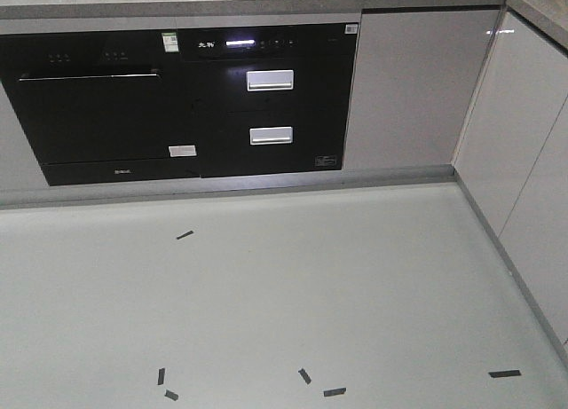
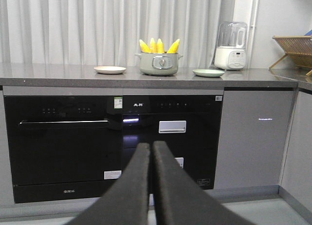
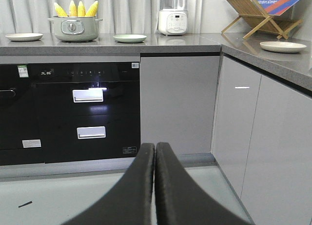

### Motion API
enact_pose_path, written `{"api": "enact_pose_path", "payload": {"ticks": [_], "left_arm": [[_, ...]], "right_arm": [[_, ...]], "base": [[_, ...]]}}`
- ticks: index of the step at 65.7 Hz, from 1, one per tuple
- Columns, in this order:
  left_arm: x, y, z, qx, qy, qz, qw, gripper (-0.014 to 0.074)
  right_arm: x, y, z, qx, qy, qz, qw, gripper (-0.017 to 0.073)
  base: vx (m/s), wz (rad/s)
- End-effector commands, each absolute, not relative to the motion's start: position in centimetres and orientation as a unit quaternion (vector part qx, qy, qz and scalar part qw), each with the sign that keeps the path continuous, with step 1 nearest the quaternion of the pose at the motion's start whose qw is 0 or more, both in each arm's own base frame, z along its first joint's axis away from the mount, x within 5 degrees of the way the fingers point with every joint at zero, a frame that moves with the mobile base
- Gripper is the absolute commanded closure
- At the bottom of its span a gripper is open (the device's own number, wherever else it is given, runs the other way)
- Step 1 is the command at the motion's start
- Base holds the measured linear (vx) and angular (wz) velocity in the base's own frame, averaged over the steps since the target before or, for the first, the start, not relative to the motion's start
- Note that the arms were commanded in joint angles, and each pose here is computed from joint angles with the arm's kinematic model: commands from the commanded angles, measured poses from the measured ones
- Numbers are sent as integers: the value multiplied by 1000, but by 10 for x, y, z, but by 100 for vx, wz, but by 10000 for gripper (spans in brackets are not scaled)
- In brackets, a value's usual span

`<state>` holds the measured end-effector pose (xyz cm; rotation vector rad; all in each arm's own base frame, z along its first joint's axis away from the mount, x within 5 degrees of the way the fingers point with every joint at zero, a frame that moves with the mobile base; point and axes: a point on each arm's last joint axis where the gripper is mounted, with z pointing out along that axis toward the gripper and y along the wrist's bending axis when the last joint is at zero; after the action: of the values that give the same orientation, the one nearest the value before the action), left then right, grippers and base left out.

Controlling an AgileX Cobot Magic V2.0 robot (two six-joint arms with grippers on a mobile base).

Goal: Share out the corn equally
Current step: 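Drive the base forward toward the counter with the pot and plates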

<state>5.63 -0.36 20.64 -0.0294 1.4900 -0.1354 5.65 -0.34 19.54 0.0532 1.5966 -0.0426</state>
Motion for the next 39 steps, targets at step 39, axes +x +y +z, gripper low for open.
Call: {"api": "enact_pose_path", "payload": {"ticks": [39], "left_arm": [[55,-3,210,-18,647,-68,759,600]], "right_arm": [[57,-4,199,18,691,-25,722,560]], "base": [[13,3]]}}
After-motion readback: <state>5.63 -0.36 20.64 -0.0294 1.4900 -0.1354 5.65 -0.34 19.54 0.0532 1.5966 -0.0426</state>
